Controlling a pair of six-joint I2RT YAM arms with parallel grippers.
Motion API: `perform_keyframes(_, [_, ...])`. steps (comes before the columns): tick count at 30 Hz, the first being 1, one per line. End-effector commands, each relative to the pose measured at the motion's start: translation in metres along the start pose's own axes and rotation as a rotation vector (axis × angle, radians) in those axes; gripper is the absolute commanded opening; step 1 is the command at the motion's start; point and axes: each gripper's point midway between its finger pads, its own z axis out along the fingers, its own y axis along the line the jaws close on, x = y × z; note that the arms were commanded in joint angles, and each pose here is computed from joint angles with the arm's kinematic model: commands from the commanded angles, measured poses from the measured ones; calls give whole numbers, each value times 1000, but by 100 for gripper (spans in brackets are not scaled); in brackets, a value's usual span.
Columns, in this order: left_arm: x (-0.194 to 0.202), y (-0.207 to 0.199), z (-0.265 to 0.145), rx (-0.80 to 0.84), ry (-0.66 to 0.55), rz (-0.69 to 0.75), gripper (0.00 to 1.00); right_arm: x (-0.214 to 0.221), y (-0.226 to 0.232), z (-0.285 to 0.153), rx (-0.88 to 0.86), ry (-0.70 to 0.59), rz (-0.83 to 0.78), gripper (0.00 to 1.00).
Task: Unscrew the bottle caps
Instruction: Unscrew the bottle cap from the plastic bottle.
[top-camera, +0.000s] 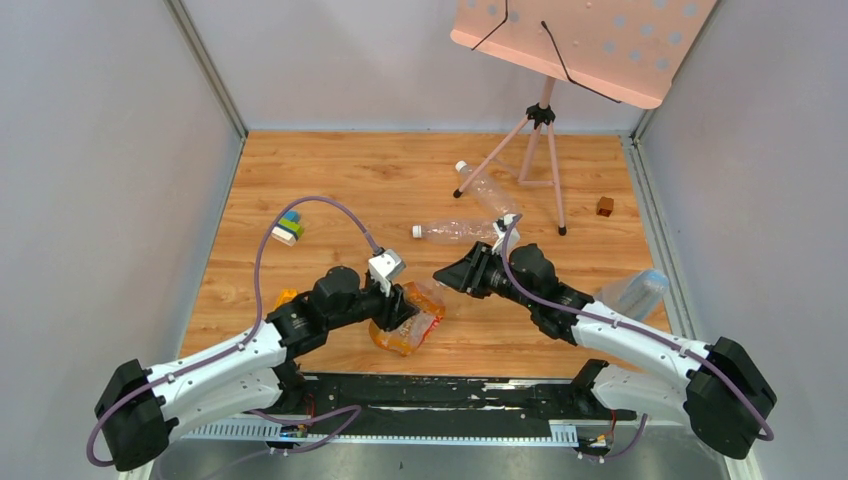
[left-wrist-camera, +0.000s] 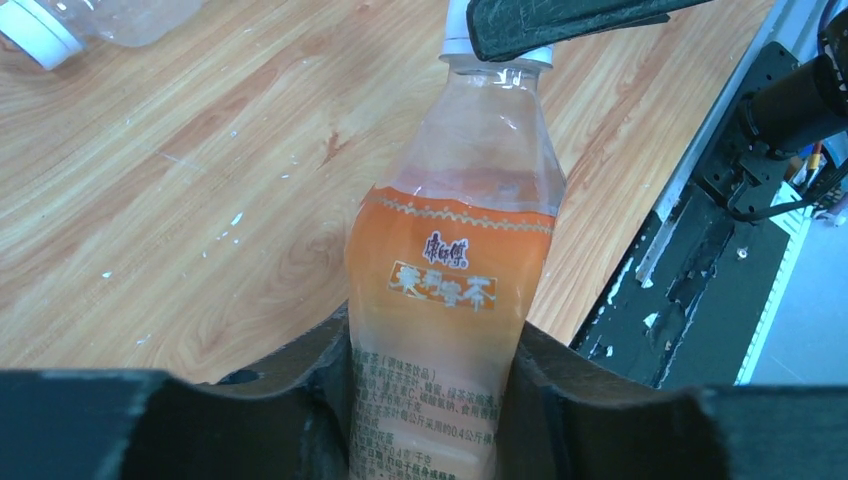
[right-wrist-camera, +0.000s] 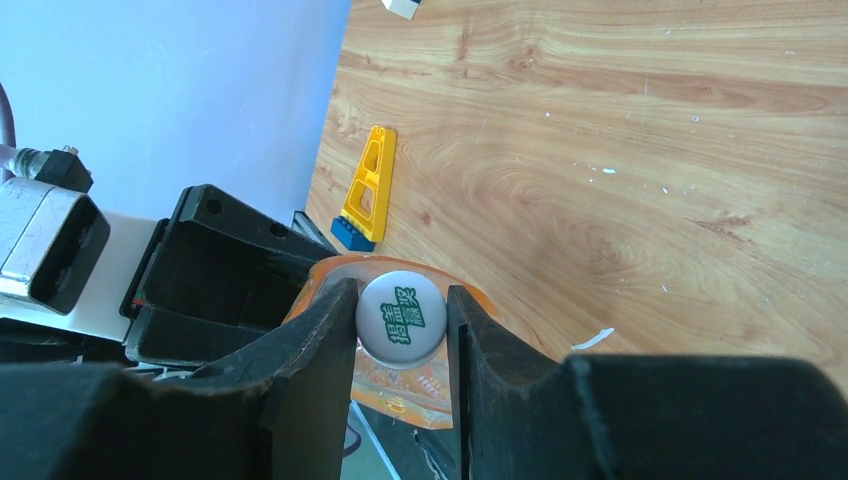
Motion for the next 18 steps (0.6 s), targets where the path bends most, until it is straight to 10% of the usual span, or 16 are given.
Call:
perform_keyframes(1, [-17,-9,5,57,-71,40,51,-4,28,-3,-112,3,-14,13])
perform_keyframes(9, [-17,-8,3,57,-108,34,61,-3,24,-5,-101,-5,-10,13])
perform_keyframes(18, [-12,6,5,-9,-124,35,18,-2,23,-7,-105,7,-15,14])
